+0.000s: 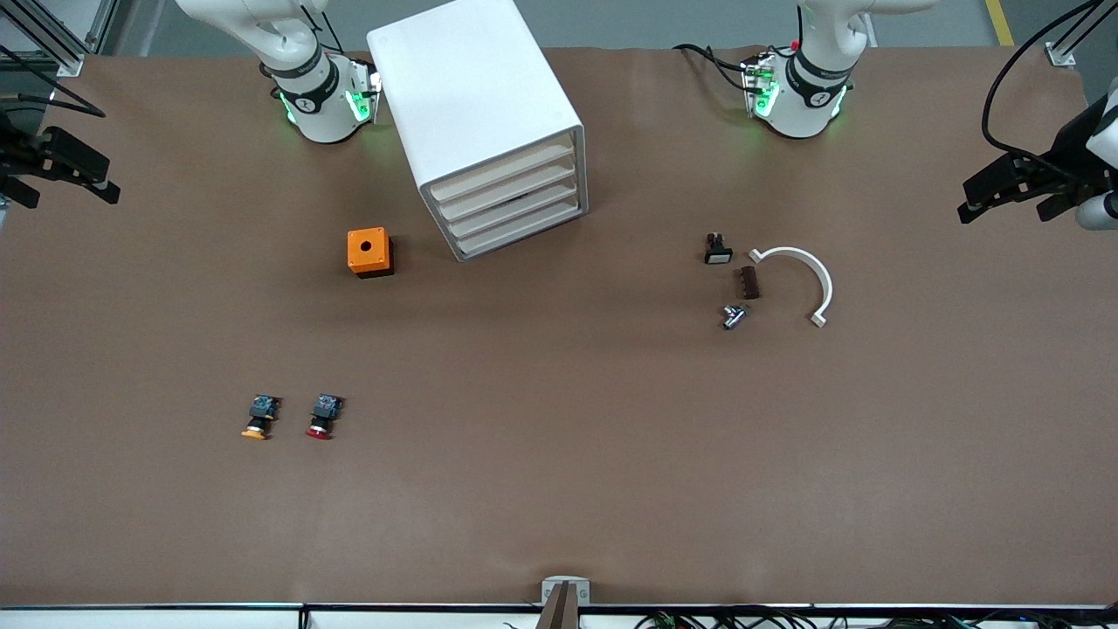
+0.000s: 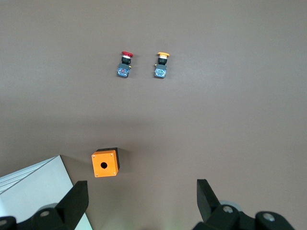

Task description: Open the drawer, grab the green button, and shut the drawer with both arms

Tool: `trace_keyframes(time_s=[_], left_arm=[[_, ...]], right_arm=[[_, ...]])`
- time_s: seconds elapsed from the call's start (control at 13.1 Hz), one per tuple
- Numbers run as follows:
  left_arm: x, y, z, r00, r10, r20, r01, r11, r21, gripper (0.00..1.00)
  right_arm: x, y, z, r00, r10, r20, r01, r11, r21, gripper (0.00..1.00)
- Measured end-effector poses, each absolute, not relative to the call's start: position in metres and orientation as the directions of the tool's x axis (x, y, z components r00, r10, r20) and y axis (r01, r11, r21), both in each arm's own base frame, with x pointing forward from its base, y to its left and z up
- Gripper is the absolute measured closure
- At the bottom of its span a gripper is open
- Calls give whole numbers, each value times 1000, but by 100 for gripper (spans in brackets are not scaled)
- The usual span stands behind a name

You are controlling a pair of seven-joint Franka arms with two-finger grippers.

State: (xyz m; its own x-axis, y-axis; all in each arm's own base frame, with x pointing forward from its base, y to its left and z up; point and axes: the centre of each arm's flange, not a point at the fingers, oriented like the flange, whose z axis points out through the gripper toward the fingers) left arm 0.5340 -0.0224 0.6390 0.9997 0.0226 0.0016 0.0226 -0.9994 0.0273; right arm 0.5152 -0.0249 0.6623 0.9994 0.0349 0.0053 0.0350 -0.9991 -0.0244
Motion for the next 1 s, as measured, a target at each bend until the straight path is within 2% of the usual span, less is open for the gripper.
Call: trace_keyframes(time_s=[1.0], left_arm=[[542,-13,614,996,40,-74,42,-999,22,0]], right_arm=[[515,-25,662,999,35,4,35,-999,-25,0]])
